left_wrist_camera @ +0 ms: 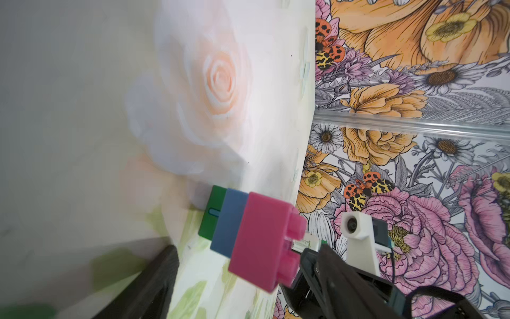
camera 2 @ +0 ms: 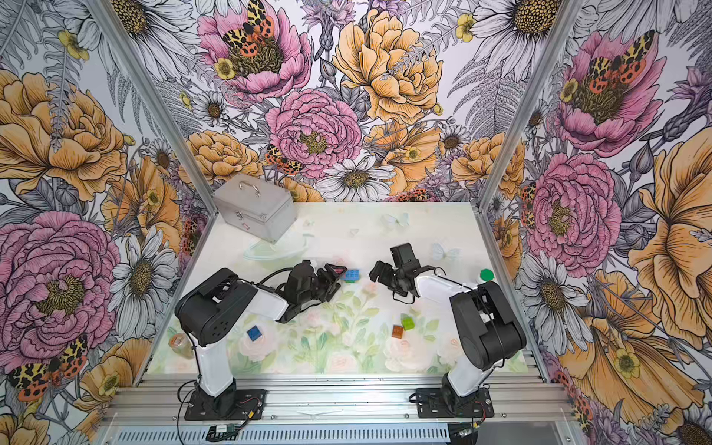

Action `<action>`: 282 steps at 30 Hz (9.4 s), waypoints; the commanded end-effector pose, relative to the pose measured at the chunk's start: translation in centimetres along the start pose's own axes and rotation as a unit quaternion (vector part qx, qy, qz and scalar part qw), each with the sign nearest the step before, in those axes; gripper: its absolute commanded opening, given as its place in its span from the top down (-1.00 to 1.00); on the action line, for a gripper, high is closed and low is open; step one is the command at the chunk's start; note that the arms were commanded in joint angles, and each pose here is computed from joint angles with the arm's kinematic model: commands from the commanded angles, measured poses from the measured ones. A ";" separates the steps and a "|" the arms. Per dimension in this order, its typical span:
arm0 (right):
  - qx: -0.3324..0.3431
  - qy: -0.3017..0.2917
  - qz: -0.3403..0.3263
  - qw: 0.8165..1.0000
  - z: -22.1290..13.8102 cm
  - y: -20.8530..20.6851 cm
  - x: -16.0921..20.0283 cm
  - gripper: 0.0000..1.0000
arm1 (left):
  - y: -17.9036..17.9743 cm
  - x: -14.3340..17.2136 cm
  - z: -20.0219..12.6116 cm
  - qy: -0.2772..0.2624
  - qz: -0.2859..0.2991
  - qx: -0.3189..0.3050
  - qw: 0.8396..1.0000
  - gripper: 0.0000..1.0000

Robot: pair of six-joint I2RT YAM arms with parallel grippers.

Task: Assemble the letter v with lego
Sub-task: Assemble the lego brick with the lego brick, then pick up the lego brick from the center of the board, then assemble the lego brick with the lego brick.

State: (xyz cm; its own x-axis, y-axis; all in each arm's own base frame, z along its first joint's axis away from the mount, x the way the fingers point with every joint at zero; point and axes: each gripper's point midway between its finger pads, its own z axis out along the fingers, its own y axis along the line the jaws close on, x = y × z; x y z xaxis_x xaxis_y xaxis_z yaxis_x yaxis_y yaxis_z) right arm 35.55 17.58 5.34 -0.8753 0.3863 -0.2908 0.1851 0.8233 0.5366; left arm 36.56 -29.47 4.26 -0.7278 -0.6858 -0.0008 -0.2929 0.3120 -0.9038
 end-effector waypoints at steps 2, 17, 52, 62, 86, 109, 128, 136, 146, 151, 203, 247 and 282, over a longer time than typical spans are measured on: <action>0.002 -0.016 -0.010 1.000 -0.8 -0.2 -0.6 -0.84 | 1.0 -0.9 0.6 -0.034 -0.035 0.019 0.999 -0.50; 0.005 -0.011 -0.012 1.000 -1.6 -1.4 0.6 -0.69 | 1.6 -0.7 1.7 -0.039 -0.046 0.044 0.997 -0.14; 0.223 0.077 -0.002 0.972 -10.1 -10.6 10.6 -0.17 | 1.6 -0.7 0.6 -0.047 0.075 0.031 0.996 0.26; 0.231 0.110 -0.044 0.966 -9.0 -10.5 10.1 -0.04 | 2.0 -0.4 1.1 -0.024 0.089 0.052 0.994 0.29; 0.212 0.101 -0.062 0.970 -7.3 -9.3 8.2 0.55 | 3.1 -0.4 1.3 -0.019 0.075 0.040 0.996 0.30; 0.109 0.070 -0.106 0.986 -0.3 7.7 0.7 0.79 | 4.9 -0.3 1.5 -0.017 0.074 0.042 0.996 0.32; 0.125 0.073 -0.109 0.983 2.5 8.5 0.9 0.83 | 5.3 -0.2 1.5 -0.017 0.069 0.044 0.996 0.32; 0.140 0.078 -0.114 0.981 3.1 7.9 1.4 0.85 | 5.4 -0.3 1.6 -0.017 0.069 0.045 0.996 0.33; 0.162 0.083 -0.104 0.978 3.6 7.3 1.4 0.94 | 5.5 -0.3 1.5 -0.017 0.067 0.050 0.996 0.34; 0.166 0.089 -0.104 0.977 3.9 7.3 1.4 0.93 | 5.6 -0.2 1.5 -0.017 0.065 0.052 0.996 0.35; 0.171 0.128 -0.128 0.968 7.0 6.8 4.3 0.96 | 9.2 0.5 0.8 -0.005 0.046 0.021 0.999 0.29; 0.206 0.121 -0.144 0.960 6.7 6.4 3.0 0.96 | 16.8 2.6 -2.6 0.027 0.007 -0.098 0.995 0.05; 0.235 0.132 -0.151 0.951 7.8 5.2 4.6 0.97 | 17.7 3.0 -2.3 0.052 0.021 -0.171 0.984 -0.26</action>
State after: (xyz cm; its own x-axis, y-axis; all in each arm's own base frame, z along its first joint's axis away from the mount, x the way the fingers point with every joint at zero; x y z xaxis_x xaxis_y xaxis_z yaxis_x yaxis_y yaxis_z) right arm 38.08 27.62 6.51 -0.9687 0.0463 -0.2438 0.0171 0.9926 0.1206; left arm 36.22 -28.07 2.94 -0.7083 -0.6955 -0.1206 -0.0995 0.2675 -0.9584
